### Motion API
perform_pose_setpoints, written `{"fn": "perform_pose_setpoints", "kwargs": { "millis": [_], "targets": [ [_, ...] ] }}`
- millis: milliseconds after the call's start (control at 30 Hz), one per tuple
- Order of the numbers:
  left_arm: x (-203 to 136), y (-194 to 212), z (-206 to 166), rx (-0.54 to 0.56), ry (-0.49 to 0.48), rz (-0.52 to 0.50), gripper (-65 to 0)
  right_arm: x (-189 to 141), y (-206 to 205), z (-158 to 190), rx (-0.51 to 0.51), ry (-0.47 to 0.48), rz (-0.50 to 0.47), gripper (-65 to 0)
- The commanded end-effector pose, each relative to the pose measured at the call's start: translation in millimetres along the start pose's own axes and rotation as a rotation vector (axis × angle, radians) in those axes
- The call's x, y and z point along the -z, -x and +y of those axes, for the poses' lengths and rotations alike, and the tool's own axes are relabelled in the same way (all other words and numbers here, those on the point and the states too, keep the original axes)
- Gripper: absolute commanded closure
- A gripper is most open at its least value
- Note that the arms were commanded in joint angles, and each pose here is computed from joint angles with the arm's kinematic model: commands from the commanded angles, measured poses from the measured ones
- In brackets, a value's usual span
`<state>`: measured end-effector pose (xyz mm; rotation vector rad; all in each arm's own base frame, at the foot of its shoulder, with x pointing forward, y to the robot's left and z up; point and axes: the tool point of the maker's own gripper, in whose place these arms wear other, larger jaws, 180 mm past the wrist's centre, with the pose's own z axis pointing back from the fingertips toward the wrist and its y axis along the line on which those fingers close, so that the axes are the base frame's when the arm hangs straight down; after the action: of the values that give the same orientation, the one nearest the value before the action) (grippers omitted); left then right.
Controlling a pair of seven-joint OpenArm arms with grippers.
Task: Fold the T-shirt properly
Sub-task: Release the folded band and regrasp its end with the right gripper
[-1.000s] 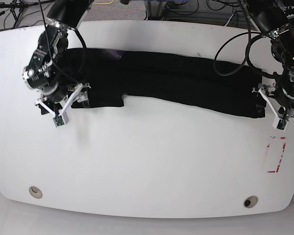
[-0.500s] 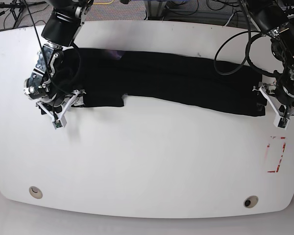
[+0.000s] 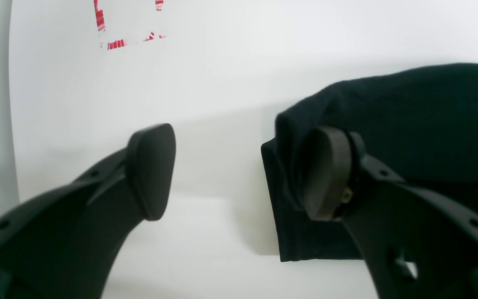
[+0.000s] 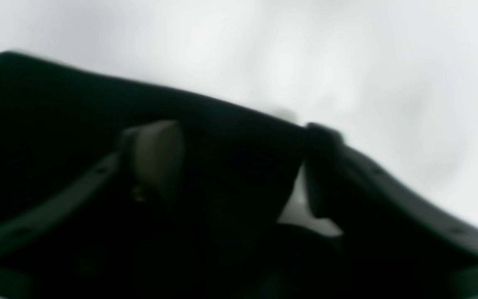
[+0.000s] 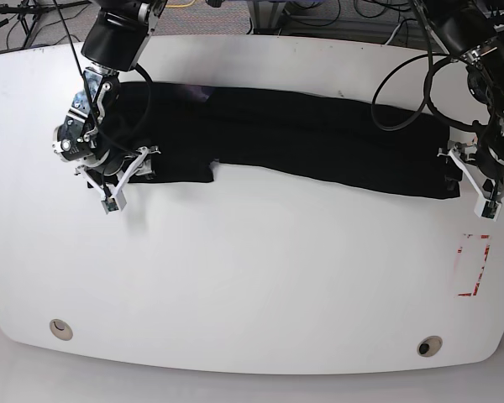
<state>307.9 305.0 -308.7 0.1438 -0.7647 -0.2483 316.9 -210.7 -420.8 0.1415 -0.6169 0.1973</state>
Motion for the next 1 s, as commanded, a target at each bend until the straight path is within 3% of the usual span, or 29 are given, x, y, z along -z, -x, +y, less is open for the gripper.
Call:
{"fn": "perform_pose_setpoints", "kwargs": {
  "millis": [0, 167, 633, 967],
  "targets": [
    [-5, -14, 7, 0.012, -0.018, -0.042, -42.1, -3, -9, -4, -0.008, 0.007, -0.019, -25.5],
    [-5, -13, 7, 0.011, -0.019, -0.04, -42.1, -4, -14, -3, -0.013, 0.008, -0.03, -0.5],
    [-6, 8, 3, 0.016, -0.009, 0.008, -42.1, -53, -53, 19, -0.042, -0.048, -0.191, 0.0],
    [-6, 20, 0, 0.019, -0.003, 0.037, -42.1, -88, -38, 63, -0.058, -0.21, -0.207, 0.0]
  ]
}}
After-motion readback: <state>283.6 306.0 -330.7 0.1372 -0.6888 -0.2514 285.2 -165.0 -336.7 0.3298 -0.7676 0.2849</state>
